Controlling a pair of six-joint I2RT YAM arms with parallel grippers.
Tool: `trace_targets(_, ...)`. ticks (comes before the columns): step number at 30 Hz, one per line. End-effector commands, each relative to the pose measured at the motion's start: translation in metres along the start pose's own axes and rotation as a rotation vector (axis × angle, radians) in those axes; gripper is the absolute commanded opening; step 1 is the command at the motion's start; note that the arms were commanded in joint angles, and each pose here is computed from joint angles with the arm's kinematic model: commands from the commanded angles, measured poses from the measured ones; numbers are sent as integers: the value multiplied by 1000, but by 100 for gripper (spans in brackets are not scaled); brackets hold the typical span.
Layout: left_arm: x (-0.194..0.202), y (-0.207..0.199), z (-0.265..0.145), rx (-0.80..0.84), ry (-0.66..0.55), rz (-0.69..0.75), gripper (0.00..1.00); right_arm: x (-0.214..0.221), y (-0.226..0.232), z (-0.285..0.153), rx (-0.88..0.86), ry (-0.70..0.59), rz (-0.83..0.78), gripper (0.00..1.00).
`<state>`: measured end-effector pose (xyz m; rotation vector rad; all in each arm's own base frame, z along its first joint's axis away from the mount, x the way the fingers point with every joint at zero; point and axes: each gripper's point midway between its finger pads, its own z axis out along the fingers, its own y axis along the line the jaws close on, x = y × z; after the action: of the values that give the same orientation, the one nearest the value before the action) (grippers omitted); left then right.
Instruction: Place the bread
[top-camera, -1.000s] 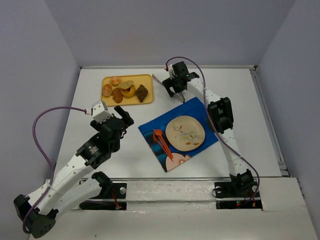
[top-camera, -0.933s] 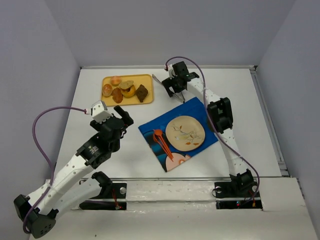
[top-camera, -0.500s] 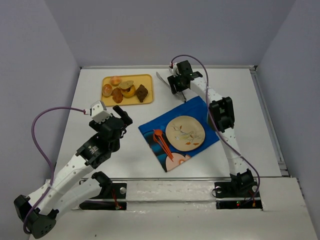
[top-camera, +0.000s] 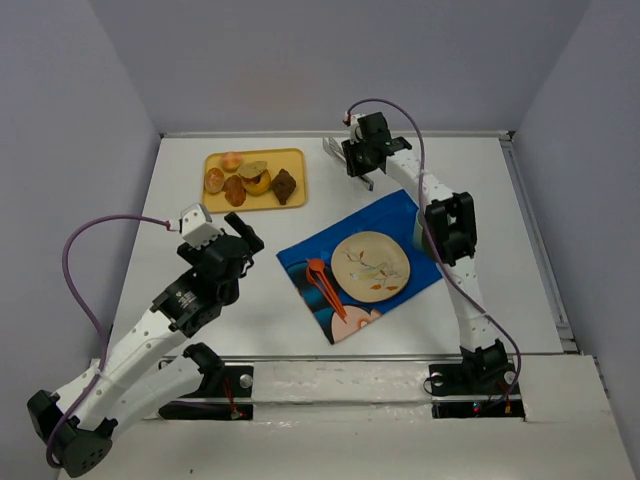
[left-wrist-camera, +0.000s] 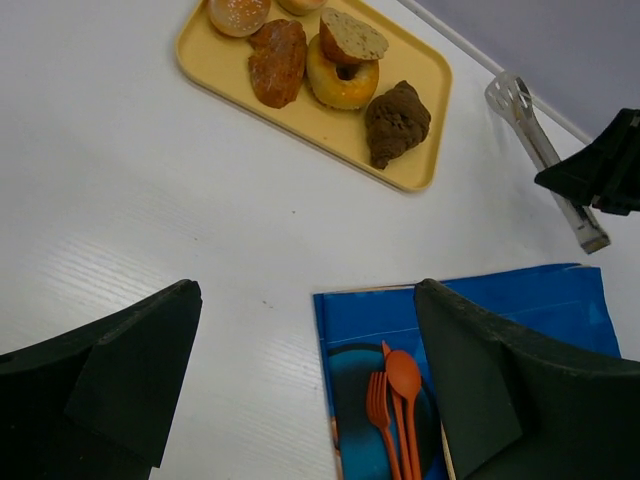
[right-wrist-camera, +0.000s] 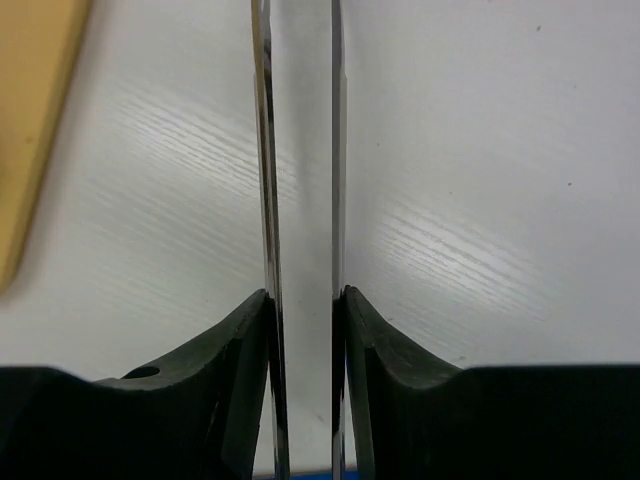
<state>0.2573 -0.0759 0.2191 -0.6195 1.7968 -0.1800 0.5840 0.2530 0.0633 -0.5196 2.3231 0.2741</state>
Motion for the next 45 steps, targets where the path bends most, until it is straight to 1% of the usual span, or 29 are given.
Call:
trace_targets(1, -23, -5, -5, 2, -52, -79, 99, -121, 21, -102, -73, -333, -7, 39)
trace_targets(3, -22, -4, -6, 0, -48, -79, 99, -127, 31, -118, -123, -359, -10, 39)
trace_targets(4, -20, -3, -6, -5, -42, -82, 99, -125, 37, -130, -152, -357, 29, 39)
trace_targets(5, -20, -3, -6, -6, -38, -83, 99, -124, 41, -136, -171, -360, 34, 39)
trace_targets(10, -17, -2, -7, -1, -27, -99, 99, -102, 72, -167, -301, -319, 61, 40)
trace_targets(11, -17, -1, -7, 0, -27, -103, 99, -94, 73, -173, -303, -315, 66, 40)
trace_targets(13, -14, 0, -7, -1, -24, -104, 99, -86, 95, -178, -328, -308, 48, 41)
trace_targets(14, -14, 0, -7, -1, -22, -103, 99, -73, 102, -175, -331, -279, 47, 42)
trace_targets(17, -13, 1, -7, -2, -22, -105, 99, -65, 129, -182, -317, -269, 45, 43)
trace_targets(18, -12, 2, -8, 1, -20, -105, 99, -61, 128, -180, -271, -265, 54, 45)
trace_targets(19, -13, 1, -8, 4, -23, -111, 99, -57, 141, -180, -268, -259, 50, 46)
trace_targets(20, -13, 2, -8, 5, -26, -118, 99, -56, 143, -178, -238, -255, 68, 47)
trace_targets(23, -11, 4, -8, 10, -27, -124, 99, -50, 162, -173, -240, -235, 100, 51)
trace_targets(24, -10, 3, -9, 18, -24, -128, 99, -50, 158, -166, -209, -232, 118, 53)
trace_targets(25, -10, 4, -9, 19, -25, -130, 99, -50, 164, -164, -206, -230, 127, 55)
trace_targets(26, -10, 4, -10, 22, -23, -132, 99, -49, 161, -161, -184, -223, 139, 58)
trace_targets(28, -10, 3, -10, 34, -21, -135, 99, -49, 166, -153, -181, -212, 146, 61)
trace_targets(32, -9, 2, -11, 48, -17, -138, 99, -41, 168, -140, -137, -181, 136, 62)
trace_targets(37, -9, 0, -11, 56, -17, -137, 99, -38, 154, -129, -53, -170, 132, 63)
trace_targets(45, -7, -2, -8, 51, -15, -122, 99, -28, 173, -116, -128, -127, 78, 63)
